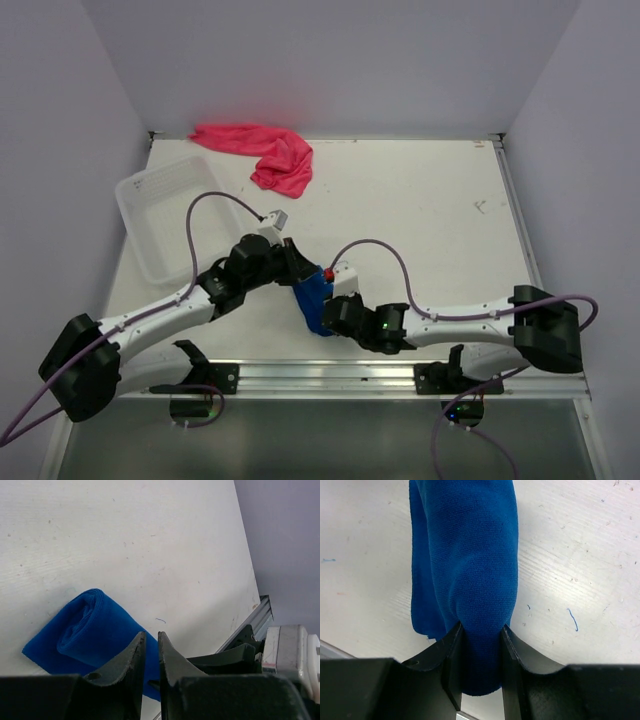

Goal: Roll the towels
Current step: Roll the towel

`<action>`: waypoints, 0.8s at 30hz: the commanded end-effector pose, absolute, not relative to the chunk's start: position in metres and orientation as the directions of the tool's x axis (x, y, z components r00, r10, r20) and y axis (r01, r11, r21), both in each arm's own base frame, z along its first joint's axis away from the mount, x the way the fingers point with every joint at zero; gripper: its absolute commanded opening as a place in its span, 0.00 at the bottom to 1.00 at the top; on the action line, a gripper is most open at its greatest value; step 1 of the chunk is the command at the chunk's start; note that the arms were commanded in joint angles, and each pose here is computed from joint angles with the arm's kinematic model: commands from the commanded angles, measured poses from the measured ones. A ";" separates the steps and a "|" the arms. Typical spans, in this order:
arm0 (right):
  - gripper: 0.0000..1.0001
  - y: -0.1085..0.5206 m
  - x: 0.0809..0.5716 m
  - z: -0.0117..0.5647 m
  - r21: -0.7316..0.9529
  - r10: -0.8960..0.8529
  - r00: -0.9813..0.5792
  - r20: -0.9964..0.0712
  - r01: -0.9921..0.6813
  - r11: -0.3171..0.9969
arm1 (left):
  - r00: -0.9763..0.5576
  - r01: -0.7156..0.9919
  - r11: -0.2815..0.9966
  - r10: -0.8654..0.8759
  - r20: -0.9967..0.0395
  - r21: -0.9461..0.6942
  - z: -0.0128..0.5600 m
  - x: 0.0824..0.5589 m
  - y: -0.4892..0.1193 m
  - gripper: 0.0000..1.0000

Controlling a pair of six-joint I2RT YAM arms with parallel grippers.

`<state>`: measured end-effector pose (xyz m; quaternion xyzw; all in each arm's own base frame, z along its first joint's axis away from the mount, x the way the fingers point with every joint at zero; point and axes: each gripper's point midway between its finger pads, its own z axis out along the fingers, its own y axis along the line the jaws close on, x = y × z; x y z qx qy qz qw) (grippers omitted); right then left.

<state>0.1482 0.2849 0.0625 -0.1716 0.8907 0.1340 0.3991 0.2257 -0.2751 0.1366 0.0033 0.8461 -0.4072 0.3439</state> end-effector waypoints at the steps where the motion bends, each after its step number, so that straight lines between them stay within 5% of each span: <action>1: 0.25 0.282 0.160 0.074 -0.024 -0.230 -0.546 -0.805 -0.359 0.933 | -0.757 0.280 0.688 -0.271 -0.595 -0.670 0.142 0.228 -0.271 0.20; 24: 0.26 0.304 0.150 0.048 -0.321 -0.404 -0.514 -0.757 -0.245 0.915 | -0.819 0.278 0.664 -0.214 -0.532 -0.694 0.100 0.212 -0.288 0.20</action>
